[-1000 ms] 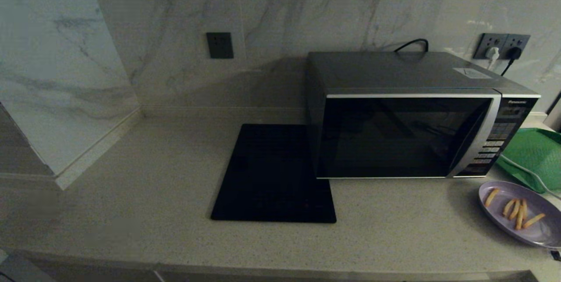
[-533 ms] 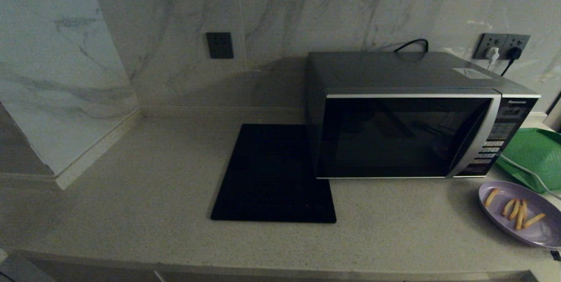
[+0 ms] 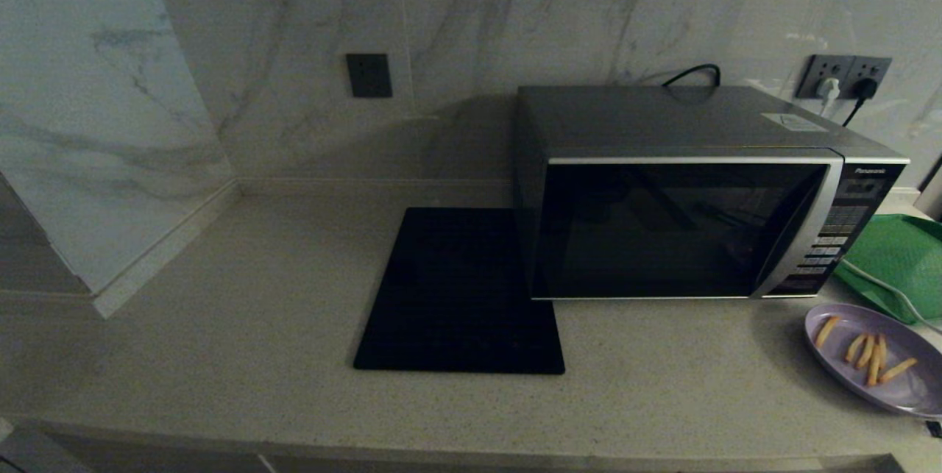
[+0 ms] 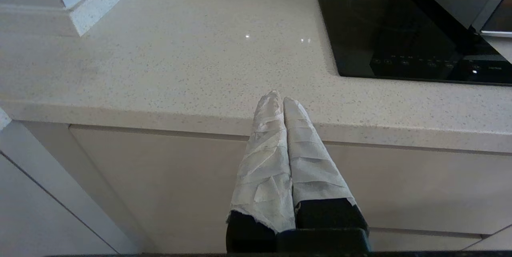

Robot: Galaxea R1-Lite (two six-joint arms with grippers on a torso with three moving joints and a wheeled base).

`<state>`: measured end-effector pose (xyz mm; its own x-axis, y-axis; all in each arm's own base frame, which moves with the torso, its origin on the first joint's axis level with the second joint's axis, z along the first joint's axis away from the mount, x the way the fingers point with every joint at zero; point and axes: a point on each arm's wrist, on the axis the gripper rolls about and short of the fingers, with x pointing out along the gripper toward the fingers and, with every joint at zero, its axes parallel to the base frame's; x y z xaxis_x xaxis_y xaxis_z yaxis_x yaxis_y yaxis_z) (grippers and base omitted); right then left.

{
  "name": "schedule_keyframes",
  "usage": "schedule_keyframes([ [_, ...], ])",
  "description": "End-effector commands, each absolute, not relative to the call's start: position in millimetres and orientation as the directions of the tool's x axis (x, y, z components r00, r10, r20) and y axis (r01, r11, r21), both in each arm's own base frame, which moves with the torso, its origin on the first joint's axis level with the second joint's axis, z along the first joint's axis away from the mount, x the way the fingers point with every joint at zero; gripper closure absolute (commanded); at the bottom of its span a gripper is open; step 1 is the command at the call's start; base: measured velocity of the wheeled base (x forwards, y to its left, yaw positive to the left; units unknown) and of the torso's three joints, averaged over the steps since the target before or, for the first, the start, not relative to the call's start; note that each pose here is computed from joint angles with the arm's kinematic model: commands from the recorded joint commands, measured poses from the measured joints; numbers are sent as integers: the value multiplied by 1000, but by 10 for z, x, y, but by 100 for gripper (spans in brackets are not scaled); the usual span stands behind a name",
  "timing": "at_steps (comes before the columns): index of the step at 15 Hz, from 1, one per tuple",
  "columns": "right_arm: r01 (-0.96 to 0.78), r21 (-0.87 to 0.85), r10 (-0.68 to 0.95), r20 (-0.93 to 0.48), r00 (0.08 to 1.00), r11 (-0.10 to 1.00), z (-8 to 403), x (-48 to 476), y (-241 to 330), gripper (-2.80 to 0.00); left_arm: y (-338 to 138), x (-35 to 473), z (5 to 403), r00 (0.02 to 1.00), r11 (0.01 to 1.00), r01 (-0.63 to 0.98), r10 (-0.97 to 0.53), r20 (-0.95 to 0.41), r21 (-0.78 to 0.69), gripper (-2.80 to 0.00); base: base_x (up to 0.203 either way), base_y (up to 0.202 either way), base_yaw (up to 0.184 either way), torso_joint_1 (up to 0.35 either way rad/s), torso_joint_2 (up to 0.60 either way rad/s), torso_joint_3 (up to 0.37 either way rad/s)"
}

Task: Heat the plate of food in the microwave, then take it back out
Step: Open the microwave oven

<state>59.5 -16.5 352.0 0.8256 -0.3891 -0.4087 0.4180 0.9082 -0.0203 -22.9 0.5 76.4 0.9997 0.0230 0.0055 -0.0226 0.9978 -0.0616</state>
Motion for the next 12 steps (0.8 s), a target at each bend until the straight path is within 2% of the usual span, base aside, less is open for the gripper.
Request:
schedule_keyframes([
  [1, 413, -39, -383, -464, 799, 910, 3448, 844, -212, 0, 5, -229, 761, 1000, 998, -22, 23, 8, -66, 0, 0, 0, 0, 0, 0, 0],
  [7, 345, -44, -320, -498, 806, 938, 3025, 1288, -194, 0, 5, -229, 761, 1000, 998, -22, 23, 8, -66, 0, 0, 0, 0, 0, 0, 0],
  [12, 368, -125, -383, -452, 805, 921, 2752, 1382, -195, 0, 5, -229, 761, 1000, 998, -22, 23, 8, -66, 0, 0, 0, 0, 0, 0, 0],
])
